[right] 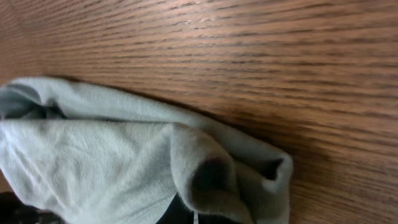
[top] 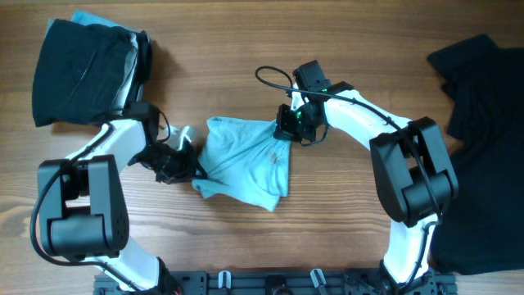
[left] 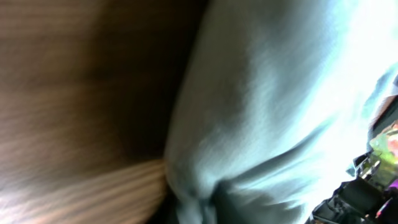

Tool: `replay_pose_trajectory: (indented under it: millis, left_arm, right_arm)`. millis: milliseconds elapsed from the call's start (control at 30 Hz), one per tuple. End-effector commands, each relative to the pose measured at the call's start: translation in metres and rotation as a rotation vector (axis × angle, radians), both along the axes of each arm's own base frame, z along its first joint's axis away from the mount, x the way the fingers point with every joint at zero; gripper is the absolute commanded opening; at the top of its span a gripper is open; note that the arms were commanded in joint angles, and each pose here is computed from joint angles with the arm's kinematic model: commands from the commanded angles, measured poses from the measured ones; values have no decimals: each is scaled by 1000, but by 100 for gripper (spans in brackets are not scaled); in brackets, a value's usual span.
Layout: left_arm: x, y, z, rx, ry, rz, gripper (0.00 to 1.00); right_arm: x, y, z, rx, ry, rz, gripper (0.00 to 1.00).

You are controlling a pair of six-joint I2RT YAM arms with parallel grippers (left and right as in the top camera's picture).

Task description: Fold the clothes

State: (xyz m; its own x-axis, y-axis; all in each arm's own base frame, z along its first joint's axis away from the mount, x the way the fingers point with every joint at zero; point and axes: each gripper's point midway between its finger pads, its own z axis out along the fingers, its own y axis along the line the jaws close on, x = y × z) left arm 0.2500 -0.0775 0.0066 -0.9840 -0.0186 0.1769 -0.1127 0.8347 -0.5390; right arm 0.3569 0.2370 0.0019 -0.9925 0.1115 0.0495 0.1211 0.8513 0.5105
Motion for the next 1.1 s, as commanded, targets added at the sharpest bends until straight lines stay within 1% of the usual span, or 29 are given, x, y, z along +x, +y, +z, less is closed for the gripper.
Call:
replay_pose_trajectory:
  millis: [0, 33, 67, 167, 233, 267, 367, 467, 567, 700, 800, 867, 933, 967, 1067]
  left_arm:
    - [2, 7, 2, -24, 16, 42, 70]
    - [6, 5, 4, -44, -1, 49, 75]
    - [11, 3, 6, -61, -19, 54, 76]
    - [39, -3, 14, -120, -137, 60, 78]
    - [58, -4, 17, -134, -225, 57, 79]
    - [65, -4, 18, -138, -265, 54, 78]
    - [83, -5, 20, -138, -357, 41, 70]
    - [97, -10, 23, -135, -433, 15, 67]
    - [110, -18, 26, -137, -509, -18, 67]
    - [127, -33, 34, -145, -609, -54, 57]
    - [132, -42, 36, -142, -638, -71, 35]
    - [135, -42, 33, -108, -635, -57, 18]
    - [138, -41, 31, -90, -632, -40, 6]
    - [138, -41, 32, -90, -632, -36, 4]
    - [140, -41, 33, -91, -639, -32, 4]
  right_arm:
    - [4, -17, -15, -95, -5, -28, 4]
    - [4, -16, -15, -92, -10, -15, 4]
    - [4, -16, -15, -92, -15, -8, 4]
    - [3, -14, -14, -80, -15, 9, 5]
    - [3, -14, -14, -79, -16, 9, 5]
    - [3, -14, -14, -79, -16, 9, 5]
    - [3, -14, -14, -80, -16, 9, 5]
    - [3, -14, -14, -79, -16, 8, 5]
    - [3, -14, -14, -80, -16, 9, 5]
    - [3, -14, -14, -80, -17, 10, 5]
    - [3, -14, -14, -80, -16, 10, 5]
    - [2, -14, -14, -80, -16, 10, 5]
    - [2, -14, -14, -80, -16, 10, 5]
    - [2, -14, -14, -80, -16, 10, 5]
    - [2, -14, -14, -80, -16, 10, 5]
